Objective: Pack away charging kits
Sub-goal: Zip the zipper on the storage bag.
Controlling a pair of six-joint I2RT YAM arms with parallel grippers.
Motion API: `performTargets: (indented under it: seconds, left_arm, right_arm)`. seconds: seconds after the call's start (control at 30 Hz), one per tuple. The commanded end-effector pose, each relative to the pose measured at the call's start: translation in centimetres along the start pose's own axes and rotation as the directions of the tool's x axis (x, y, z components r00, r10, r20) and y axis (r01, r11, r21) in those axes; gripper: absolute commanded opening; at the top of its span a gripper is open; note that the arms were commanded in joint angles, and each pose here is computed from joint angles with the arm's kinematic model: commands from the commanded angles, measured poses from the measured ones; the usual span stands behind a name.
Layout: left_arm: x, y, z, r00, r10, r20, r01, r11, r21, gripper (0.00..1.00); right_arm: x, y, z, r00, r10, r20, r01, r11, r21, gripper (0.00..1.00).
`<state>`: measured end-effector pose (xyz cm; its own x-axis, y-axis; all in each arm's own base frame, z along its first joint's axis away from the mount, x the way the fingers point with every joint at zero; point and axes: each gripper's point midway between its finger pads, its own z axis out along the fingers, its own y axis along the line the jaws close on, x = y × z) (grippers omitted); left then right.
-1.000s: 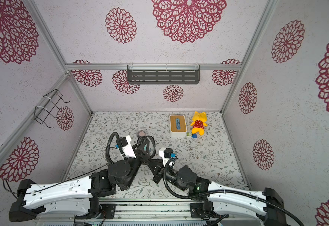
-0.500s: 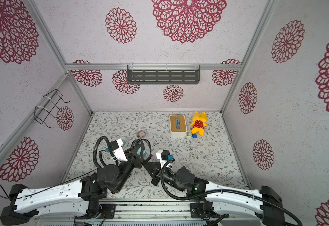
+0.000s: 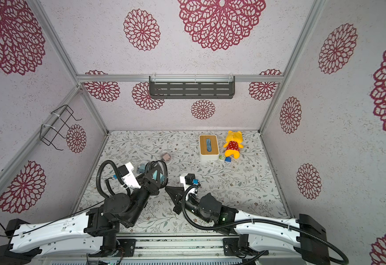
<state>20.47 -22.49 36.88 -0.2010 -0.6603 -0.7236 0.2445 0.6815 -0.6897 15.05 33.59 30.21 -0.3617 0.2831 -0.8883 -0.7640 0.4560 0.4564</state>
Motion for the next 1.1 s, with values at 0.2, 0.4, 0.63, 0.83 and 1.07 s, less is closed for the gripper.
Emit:
performTargets:
  seconds: [0.2, 0.4, 0.63, 0.83, 1.07]
  left_arm:
    - [-0.2, -0.9, -0.7, 0.987, -0.147, -0.067, 0.152, 0.985, 0.078, 0.0]
    - [2.5, -1.2, -0.8, 0.969, -0.179, -0.17, 0.199, 0.974, 0.108, 0.0]
    - [5.2, -0.6, -0.9, 0.952, -0.167, -0.256, 0.195, 0.977, 0.088, 0.0]
    - [6.4, 0.0, -0.9, 0.951, -0.128, -0.283, 0.157, 0.984, 0.082, 0.0]
    - [8.0, -2.0, -0.8, 0.937, -0.021, -0.348, 0.074, 0.987, 0.141, 0.0]
  right_arm:
    - [-3.8, -5.7, -0.4, 0.994, -0.081, 0.073, 0.058, 0.96, 0.274, 0.0]
    - [-5.6, -5.6, -0.3, 0.989, -0.099, 0.107, 0.065, 0.957, 0.283, 0.0]
    - [-7.7, -5.6, -0.4, 0.98, -0.143, 0.138, 0.098, 0.952, 0.291, 0.0]
    - [-9.2, -6.5, -1.0, 0.968, -0.181, 0.172, 0.12, 0.94, 0.318, 0.0]
    - [-11.0, -6.7, -0.9, 0.959, -0.199, 0.2, 0.13, 0.941, 0.313, 0.0]
